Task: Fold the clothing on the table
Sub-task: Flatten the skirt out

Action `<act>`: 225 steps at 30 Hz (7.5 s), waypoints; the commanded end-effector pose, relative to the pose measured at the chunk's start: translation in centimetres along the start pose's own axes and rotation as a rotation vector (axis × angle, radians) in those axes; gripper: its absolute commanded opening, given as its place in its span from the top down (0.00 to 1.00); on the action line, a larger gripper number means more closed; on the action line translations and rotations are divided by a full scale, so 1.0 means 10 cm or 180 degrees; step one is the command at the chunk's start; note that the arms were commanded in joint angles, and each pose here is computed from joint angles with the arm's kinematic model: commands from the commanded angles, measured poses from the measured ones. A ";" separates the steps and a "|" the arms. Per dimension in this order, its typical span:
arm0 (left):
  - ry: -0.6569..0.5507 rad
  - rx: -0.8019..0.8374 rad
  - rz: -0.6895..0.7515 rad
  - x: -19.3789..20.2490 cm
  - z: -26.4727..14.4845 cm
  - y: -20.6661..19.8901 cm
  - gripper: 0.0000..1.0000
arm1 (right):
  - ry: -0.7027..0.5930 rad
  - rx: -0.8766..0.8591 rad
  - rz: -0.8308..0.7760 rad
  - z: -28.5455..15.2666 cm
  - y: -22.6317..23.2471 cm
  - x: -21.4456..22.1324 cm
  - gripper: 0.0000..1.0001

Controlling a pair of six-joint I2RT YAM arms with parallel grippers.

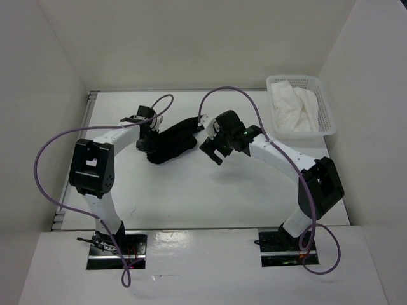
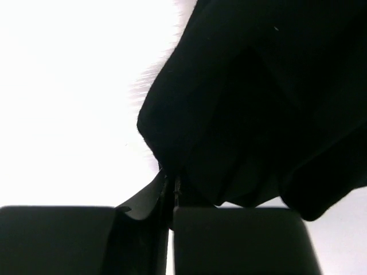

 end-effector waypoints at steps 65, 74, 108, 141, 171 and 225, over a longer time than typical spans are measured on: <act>-0.0231 0.1028 0.0070 0.96 -0.14 0.75 0.72 | -0.0148 -0.0307 -0.0233 0.68 0.65 -0.31 0.04; -0.0202 0.0980 0.0102 0.99 -0.12 0.76 0.72 | -0.0014 -0.0307 -0.0386 0.89 0.89 -0.23 0.06; -0.0205 0.0868 0.0338 0.90 -0.20 0.63 0.71 | -0.0354 -0.0222 -0.0176 0.68 0.75 -0.72 0.16; -0.0272 0.0944 0.0426 0.82 -0.21 0.55 0.68 | -0.0155 0.0066 -0.0499 1.15 0.83 -0.50 0.97; -0.0407 0.0830 0.0340 0.76 -0.34 0.63 0.56 | -0.0248 0.0122 0.0959 0.64 0.25 -1.75 0.10; -0.0197 0.0834 0.0353 0.53 -0.22 0.47 0.31 | 0.0585 0.1189 -0.0447 1.32 0.49 0.31 0.09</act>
Point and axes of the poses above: each gripper's point midway between its finger pads, its own z axis out along the fingers, its own y axis along the line the jaws close on, x = y × z, the point moved 10 cm from there along -z, back along the fingers, and after that the axes turned 13 degrees about z, right-handed, at the moved point
